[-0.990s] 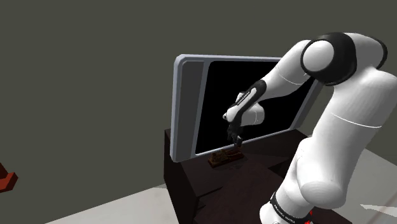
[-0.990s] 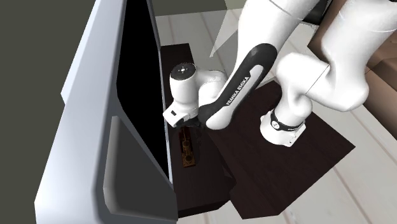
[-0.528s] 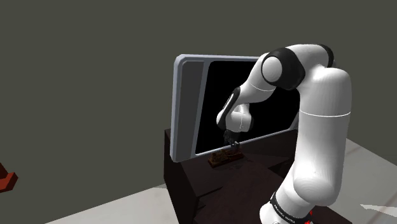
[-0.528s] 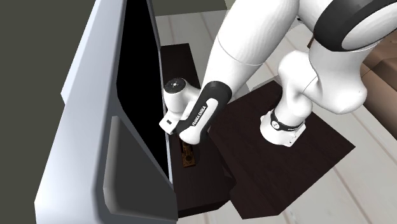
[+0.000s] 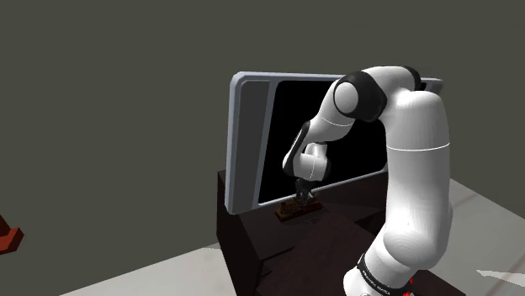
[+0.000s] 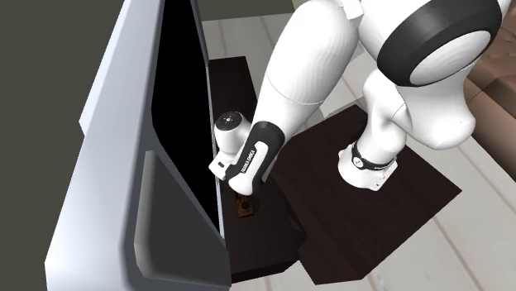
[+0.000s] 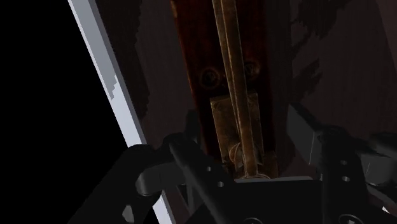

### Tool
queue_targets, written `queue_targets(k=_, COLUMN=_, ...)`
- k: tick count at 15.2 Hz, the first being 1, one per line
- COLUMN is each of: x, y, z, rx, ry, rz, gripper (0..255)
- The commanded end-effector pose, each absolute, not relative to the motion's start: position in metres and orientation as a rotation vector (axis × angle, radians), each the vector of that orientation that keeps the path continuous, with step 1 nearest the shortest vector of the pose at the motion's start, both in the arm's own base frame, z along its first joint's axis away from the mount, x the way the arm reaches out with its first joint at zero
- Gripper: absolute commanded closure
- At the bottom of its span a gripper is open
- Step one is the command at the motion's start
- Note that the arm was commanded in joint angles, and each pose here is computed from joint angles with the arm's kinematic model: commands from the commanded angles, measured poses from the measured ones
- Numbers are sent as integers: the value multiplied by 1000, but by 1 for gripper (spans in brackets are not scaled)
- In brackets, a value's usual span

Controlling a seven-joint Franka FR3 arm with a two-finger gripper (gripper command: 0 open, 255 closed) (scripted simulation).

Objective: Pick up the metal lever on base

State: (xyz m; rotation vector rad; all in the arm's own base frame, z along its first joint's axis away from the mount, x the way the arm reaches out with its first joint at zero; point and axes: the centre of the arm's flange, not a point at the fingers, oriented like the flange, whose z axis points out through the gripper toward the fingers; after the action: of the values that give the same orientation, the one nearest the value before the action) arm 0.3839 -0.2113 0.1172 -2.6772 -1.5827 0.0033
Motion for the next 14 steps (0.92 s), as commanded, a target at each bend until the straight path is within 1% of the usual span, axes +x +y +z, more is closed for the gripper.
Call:
queue_targets(k=1, x=384, y=-211, z=116, rx=-2677, ry=-1583, rz=3, gripper=255)
queue_targets(k=9, x=384, y=-211, z=117, rx=-2677, ry=-1583, rz=3, gripper=255)
queue_targets(k=14, x=384, y=-211, z=143, rx=-2677, ry=-1583, rz=3, gripper=255)
